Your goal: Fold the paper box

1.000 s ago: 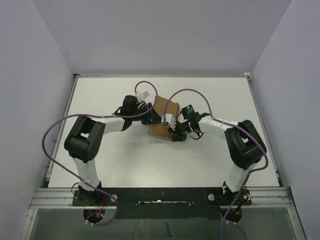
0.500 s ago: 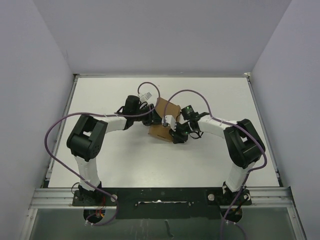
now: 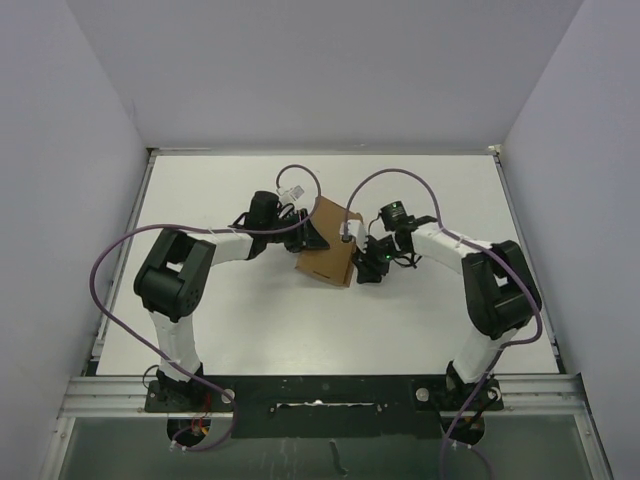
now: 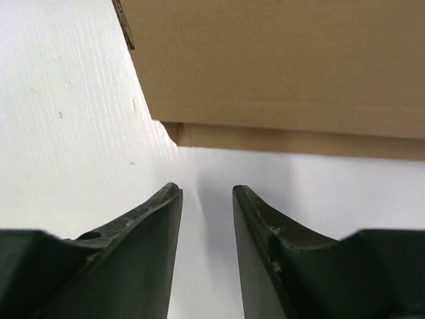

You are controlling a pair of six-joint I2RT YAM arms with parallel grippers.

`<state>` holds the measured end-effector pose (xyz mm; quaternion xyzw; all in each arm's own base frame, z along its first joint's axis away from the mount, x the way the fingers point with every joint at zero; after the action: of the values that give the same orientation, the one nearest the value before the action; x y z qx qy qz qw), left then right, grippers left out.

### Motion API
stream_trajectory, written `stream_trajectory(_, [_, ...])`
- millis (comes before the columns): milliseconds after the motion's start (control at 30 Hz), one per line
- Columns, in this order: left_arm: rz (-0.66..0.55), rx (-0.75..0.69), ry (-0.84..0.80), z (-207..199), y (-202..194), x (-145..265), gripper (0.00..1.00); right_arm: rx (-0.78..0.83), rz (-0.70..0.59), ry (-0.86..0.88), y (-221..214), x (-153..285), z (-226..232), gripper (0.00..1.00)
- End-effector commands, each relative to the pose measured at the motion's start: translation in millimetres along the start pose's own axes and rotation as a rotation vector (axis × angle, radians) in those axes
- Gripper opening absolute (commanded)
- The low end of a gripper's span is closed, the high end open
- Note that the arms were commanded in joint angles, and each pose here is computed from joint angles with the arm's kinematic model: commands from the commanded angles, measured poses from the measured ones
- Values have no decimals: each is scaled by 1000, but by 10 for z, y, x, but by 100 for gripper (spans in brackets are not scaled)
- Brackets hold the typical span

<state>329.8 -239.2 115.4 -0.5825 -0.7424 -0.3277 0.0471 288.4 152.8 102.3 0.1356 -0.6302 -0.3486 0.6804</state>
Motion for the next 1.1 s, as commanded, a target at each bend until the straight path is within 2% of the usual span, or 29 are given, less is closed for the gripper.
stream_trajectory(0, [29, -70, -16, 52, 33, -51, 12, 59, -202, -25, 257, 517, -85, 40])
stream_trajectory(200, [86, -114, -25, 6, 42, -59, 12, -59, -395, -129, 68, 999, -397, 53])
stream_trajectory(400, [153, -168, -5, -96, 21, -144, 12, -206, -453, -196, -84, 1030, -650, 54])
stream_trajectory(567, [186, -218, 25, -182, -7, -203, 12, -331, -523, -155, -206, 1034, -826, 54])
stream_trajectory(733, [202, -235, 24, -198, -9, -235, 12, -198, -513, -163, -259, 1009, -884, 57])
stream_trajectory(833, [207, -240, 15, -197, -8, -242, 12, -39, -484, -212, -235, 1122, -878, 68])
stream_trajectory(900, [215, -239, 4, -192, -11, -248, 12, -32, -515, -229, -269, 1221, -915, 77])
stream_trajectory(967, [221, -245, -10, -195, -8, -257, 12, -152, -584, -166, -302, 1268, -964, 77])
stream_trajectory(1067, [238, -252, -29, -178, 0, -277, 12, -364, -608, -71, -352, 1117, -1017, 71])
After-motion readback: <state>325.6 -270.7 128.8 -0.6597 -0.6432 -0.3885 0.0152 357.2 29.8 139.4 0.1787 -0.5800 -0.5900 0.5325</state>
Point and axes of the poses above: each gripper's point midway between its finger pads, its own x axis back along the fingers, its own z axis along the line the jaws close on, y = z × x, the point moved 9 cm from there along x, back along the fingers, and after that the axes turned 3 degrees about -x, right-handed, at the moved point
